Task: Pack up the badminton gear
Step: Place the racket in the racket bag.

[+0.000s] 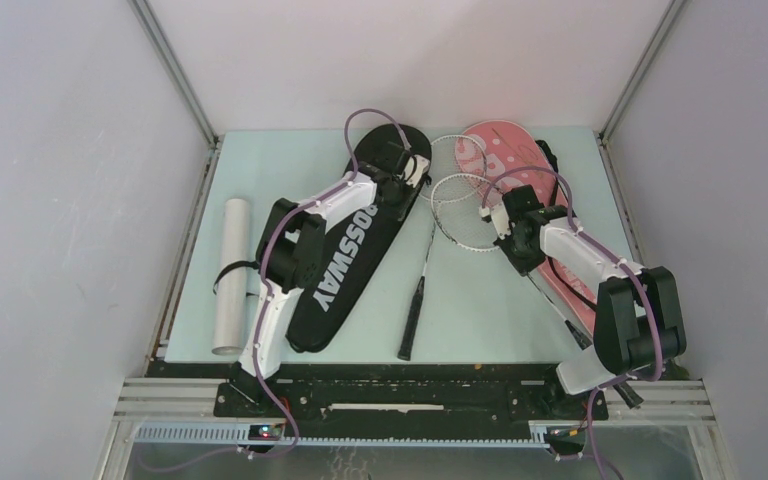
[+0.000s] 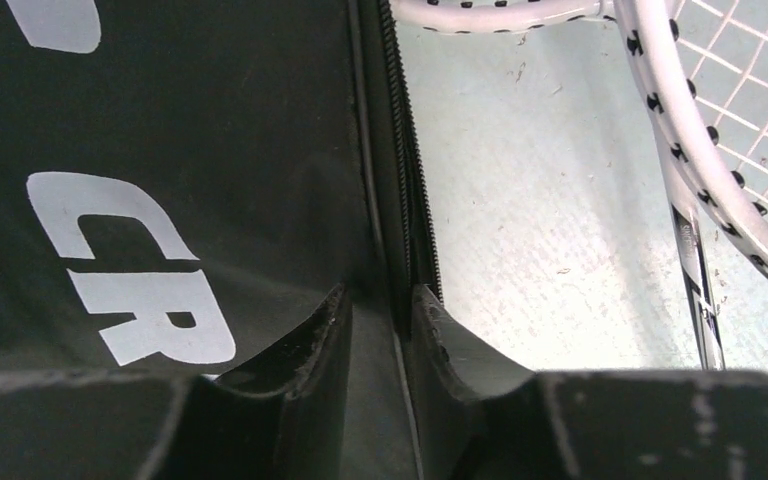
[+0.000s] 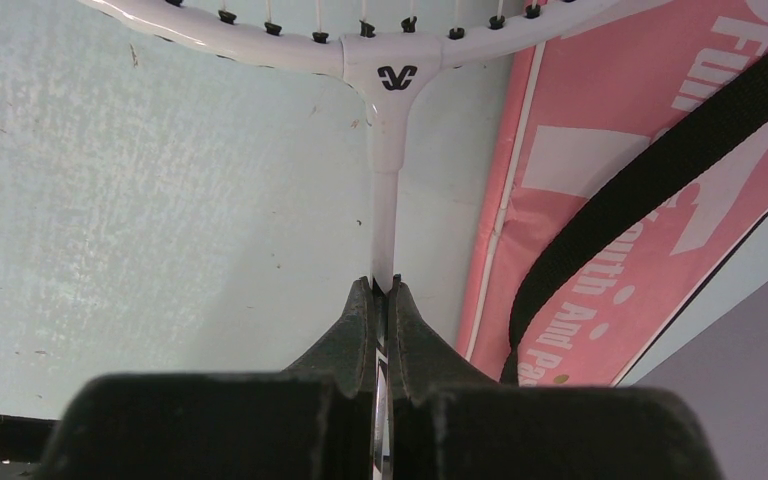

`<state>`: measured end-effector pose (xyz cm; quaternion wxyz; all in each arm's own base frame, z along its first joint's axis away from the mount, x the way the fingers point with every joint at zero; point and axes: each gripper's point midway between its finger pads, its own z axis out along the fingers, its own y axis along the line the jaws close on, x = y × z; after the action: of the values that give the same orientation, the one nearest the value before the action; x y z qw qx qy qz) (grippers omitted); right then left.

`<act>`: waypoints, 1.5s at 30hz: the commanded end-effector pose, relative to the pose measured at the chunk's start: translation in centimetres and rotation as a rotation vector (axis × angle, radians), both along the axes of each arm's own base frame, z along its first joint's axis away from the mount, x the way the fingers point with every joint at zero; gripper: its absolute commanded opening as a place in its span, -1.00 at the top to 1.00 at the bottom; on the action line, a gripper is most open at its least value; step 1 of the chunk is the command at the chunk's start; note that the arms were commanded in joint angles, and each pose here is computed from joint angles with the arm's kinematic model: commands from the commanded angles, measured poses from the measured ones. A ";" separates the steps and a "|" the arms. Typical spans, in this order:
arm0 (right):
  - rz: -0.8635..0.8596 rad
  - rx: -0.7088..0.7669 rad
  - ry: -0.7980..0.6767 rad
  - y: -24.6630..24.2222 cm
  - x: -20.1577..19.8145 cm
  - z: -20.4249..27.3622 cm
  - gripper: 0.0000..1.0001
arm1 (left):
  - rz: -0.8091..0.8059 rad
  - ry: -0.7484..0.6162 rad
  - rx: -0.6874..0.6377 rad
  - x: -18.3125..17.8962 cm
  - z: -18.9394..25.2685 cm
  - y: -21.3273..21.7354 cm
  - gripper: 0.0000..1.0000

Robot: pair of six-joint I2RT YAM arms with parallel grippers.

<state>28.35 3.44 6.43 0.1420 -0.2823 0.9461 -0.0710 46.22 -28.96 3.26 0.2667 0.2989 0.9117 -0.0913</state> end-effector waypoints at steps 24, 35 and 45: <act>0.165 -0.028 -0.056 5.1 -0.1 1.0 1.00 | 0.084 -0.059 -0.238 1.1 8.7 0.1 0.99; 0.201 -0.035 -0.040 6.5 -0.6 0.3 1.00 | 0.115 -0.014 -0.362 1.1 10.6 -0.1 1.00; 0.267 -0.022 -0.053 11.8 1.5 0.0 1.00 | 0.176 0.087 -0.454 0.1 9.9 -1.7 0.99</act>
<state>27.20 11.96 4.88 0.1322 -0.4179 0.8947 -0.0856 46.86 -29.17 10.06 0.2811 0.1739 0.9141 -0.2347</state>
